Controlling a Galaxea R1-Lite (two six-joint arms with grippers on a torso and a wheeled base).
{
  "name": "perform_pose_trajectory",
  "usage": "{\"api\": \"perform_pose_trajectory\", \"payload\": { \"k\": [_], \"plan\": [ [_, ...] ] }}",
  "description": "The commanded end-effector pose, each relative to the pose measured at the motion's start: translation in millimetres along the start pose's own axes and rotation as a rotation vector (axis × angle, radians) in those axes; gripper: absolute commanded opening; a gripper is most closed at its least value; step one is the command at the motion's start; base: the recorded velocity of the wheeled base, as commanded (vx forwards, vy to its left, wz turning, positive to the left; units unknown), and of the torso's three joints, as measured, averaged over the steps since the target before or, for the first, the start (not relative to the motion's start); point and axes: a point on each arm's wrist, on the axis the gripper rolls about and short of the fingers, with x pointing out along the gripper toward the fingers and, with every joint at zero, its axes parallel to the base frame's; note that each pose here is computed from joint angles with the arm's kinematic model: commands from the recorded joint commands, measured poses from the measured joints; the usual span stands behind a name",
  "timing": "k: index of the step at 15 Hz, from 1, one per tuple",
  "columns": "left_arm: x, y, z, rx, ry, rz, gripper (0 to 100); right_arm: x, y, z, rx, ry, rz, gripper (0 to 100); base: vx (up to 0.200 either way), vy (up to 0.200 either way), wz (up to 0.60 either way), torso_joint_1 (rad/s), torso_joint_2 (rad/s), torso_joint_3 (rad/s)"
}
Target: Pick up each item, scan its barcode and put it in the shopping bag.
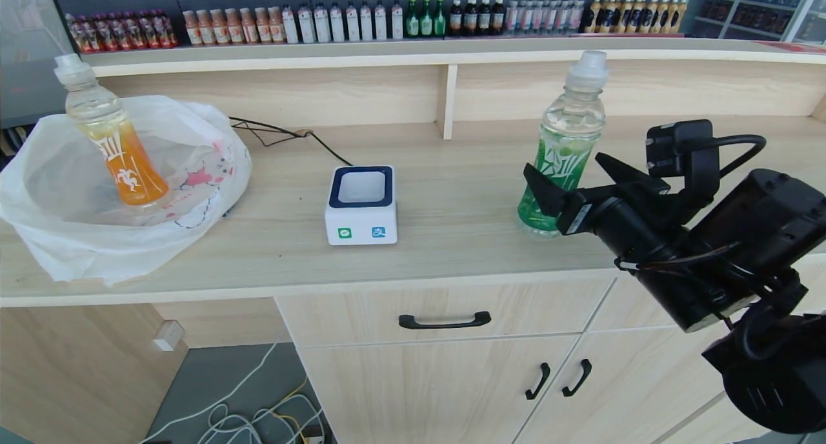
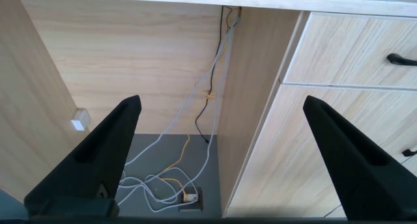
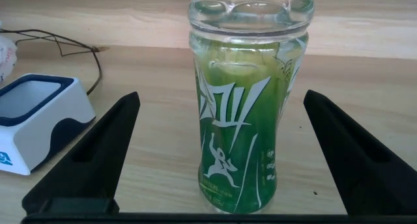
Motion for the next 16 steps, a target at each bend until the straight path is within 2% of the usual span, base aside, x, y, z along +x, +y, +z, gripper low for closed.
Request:
{"api": "perform_pose_trajectory", "payload": {
  "k": [1, 4, 16],
  "plan": [
    [0.0, 0.0, 0.0, 0.0, 0.0, 0.0, 100, 10.9, 3.2, -9.1, -0.003, 0.01, 0.001, 100, 0.0, 0.0, 0.0, 0.0, 0.0, 0.0],
    [0.0, 0.0, 0.0, 0.0, 0.0, 0.0, 100, 26.7, 1.2, -14.8, 0.002, -0.002, -0.017, 100, 0.0, 0.0, 0.0, 0.0, 0.0, 0.0],
    [0.0, 0.0, 0.0, 0.0, 0.0, -0.002, 100, 41.8, -3.9, -24.6, 0.003, -0.003, -0.037, 100, 0.0, 0.0, 0.0, 0.0, 0.0, 0.0]
  ]
}}
